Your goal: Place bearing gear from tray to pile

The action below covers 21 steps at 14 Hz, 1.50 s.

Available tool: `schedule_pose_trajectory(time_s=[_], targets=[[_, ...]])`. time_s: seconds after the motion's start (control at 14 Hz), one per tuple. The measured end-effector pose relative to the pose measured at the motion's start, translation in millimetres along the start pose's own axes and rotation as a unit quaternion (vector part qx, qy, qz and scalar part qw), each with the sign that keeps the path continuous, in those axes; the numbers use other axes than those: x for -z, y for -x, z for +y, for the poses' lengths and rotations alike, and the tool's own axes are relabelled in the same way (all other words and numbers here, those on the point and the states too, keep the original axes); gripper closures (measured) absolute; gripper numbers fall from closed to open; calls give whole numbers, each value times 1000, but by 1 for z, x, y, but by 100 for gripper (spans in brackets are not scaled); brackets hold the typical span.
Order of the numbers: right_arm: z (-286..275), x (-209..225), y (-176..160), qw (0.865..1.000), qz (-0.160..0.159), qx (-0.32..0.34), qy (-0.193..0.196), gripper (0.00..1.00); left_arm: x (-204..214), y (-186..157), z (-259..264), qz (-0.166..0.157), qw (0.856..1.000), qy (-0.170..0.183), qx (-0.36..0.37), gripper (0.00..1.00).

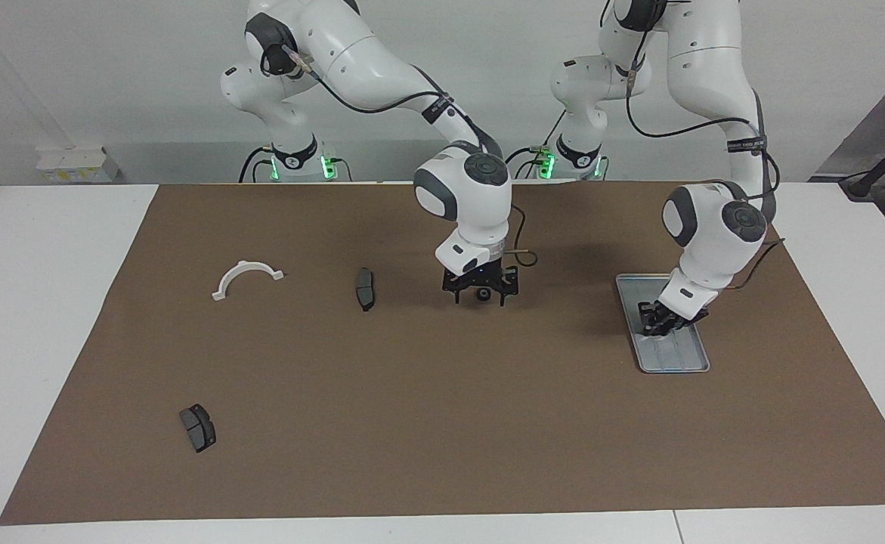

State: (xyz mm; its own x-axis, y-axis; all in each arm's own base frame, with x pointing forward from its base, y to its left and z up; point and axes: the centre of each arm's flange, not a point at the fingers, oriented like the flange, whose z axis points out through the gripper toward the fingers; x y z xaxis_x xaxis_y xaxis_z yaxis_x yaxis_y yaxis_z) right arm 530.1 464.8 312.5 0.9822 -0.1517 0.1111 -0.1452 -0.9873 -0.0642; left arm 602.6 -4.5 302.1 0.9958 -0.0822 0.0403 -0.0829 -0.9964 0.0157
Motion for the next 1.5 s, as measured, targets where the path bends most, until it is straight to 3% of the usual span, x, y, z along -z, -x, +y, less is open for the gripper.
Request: schedule_pose_trajectory(time_s=[0.36, 0.43, 0.5, 0.57, 0.86, 1.22, 1.5], targets=[[-10, -23, 36, 1000, -7, 11, 0, 4, 27, -16, 4, -7, 1000, 1, -4, 64], [-10, -22, 37, 1000, -7, 12, 0, 11, 35, -21, 9, -5, 1000, 1, -9, 64], [-10, -22, 38, 1000, -7, 12, -1, 11, 41, -25, 16, -4, 1000, 1, -13, 64], [-10, -22, 38, 1000, -7, 12, 0, 19, 46, -28, 22, -3, 1000, 1, -15, 64], [-8, -20, 38, 1000, -3, 16, 12, 64, 57, -34, 50, 2, 1000, 3, -6, 64], [2, 3, 26, 1000, 11, 8, 21, 65, 56, -29, 127, 1, 999, 7, 34, 64], [83, 45, -2, 999, 22, -25, 37, 65, 50, -11, 214, 0, 997, 11, 74, 64]])
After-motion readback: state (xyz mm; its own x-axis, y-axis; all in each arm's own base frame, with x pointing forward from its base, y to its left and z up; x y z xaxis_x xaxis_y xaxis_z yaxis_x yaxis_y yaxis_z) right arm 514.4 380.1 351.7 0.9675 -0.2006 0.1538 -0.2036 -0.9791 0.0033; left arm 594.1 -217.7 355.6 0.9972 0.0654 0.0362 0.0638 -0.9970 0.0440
